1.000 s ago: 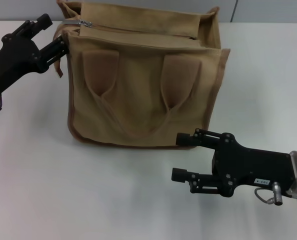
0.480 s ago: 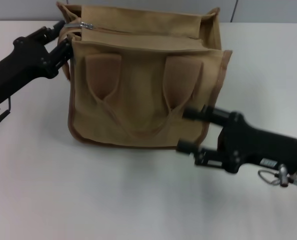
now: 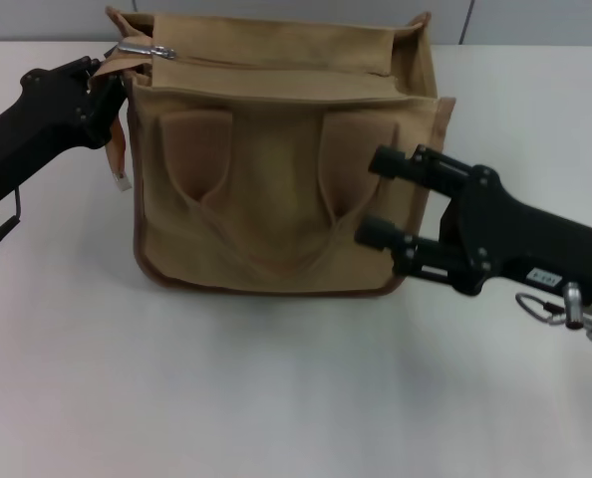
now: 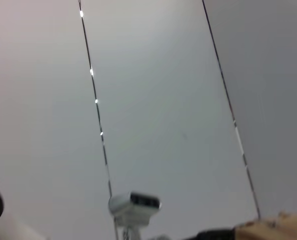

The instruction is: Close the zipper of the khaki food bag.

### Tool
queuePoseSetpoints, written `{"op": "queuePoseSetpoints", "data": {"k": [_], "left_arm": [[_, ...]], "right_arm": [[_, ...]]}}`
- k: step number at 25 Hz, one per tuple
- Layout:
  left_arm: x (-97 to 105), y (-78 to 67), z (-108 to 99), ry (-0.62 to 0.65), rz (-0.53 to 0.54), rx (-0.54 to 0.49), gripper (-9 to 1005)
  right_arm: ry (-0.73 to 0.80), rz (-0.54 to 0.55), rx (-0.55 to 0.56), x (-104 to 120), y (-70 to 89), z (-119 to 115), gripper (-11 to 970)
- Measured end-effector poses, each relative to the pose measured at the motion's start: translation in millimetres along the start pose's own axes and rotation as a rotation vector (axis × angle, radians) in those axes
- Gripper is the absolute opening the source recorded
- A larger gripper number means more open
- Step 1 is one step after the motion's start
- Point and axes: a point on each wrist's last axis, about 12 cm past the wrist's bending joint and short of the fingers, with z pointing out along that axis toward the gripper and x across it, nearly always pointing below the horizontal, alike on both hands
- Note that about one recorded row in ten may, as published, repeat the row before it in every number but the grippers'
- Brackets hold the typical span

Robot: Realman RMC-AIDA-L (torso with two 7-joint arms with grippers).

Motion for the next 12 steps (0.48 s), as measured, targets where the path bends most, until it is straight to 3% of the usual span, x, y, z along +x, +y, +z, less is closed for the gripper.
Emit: {"op": "queuePoseSetpoints", "data": {"k": [6, 8, 9, 10, 12], "left_arm": [[0.3, -2.4, 2.1, -0.010, -0.009, 0.016, 22], [0.3, -4.1, 4.2, -0.016, -0.016, 0.029, 22], [0.3, -4.1, 4.2, -0.016, -0.016, 0.029, 22], [0.1, -5.3, 4.8, -0.022, -0.019, 0.037, 22], [0.3, -5.9, 5.4, -0.024, -0.022, 0.041, 22]], "right_arm": [[-0.119, -0.116, 0.064, -18.3, -13.4, 6.9, 775], [-0.158, -0.247, 0.076, -29.2, -22.6, 18.1, 776], [-0.158, -0.247, 0.076, -29.2, -22.6, 18.1, 776], [-0.158, -0.361, 0.074, -33.6, -28.8, 30.8, 776], [-0.155, -0.402, 0.074, -34.0, -30.5, 35.5, 776]]}}
